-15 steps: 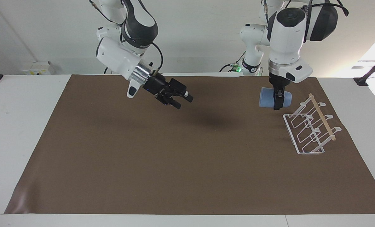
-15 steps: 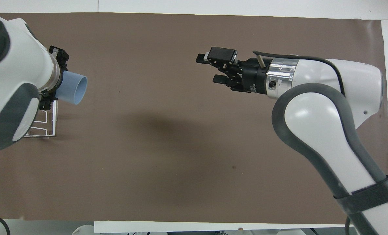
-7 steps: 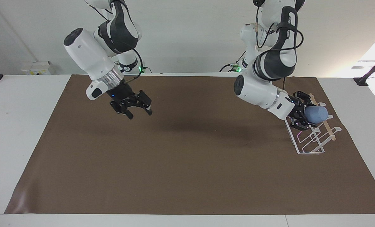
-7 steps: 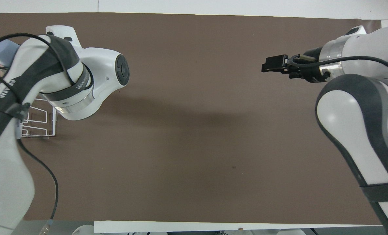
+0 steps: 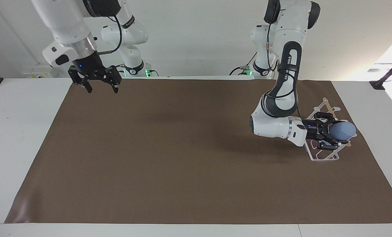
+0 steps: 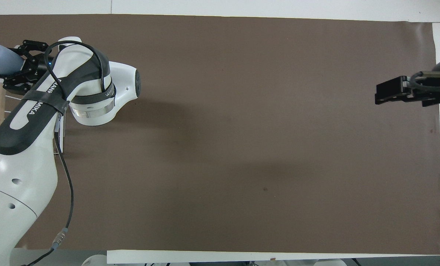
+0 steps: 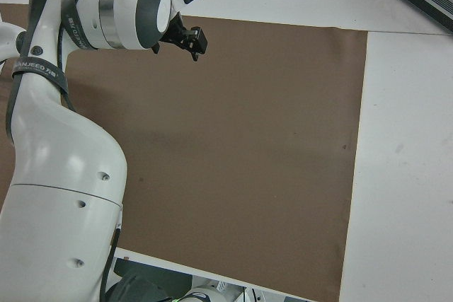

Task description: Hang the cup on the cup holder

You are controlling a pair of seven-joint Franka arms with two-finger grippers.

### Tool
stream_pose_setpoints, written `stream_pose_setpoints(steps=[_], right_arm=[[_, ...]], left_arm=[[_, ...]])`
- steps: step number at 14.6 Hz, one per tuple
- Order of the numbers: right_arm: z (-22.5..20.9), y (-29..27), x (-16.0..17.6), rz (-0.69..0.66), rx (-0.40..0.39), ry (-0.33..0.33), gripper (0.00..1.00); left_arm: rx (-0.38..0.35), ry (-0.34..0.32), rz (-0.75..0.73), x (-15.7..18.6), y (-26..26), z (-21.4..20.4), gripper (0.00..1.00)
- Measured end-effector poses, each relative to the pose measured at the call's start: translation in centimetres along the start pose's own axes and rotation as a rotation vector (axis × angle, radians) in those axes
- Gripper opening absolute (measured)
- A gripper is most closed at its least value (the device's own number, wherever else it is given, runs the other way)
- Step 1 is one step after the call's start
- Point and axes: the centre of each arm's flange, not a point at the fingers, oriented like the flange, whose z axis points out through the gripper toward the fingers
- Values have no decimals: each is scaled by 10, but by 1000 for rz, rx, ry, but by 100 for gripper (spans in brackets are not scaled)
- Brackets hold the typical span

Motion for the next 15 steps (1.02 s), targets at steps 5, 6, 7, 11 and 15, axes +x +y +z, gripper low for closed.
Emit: stream_pose_setpoints(steps=[5,6,7,11,15], right_arm=[[17,19,3,-22,-29,-75,100],[20,19,4,-28,-30,-82,100],[22,17,4,-33,-30,-89,100],[24,13,3,-41,-30,-100,100],[25,15,3,-36,-28,-102,100]], left_arm=[[12,-1,6,-16,-6,1,78],[16,-8,10,-20,-7,1,78],[20,-14,10,-23,-9,1,78],[33,-30,16,-34,-13,4,78],[42,-47,20,-38,-14,12,80]])
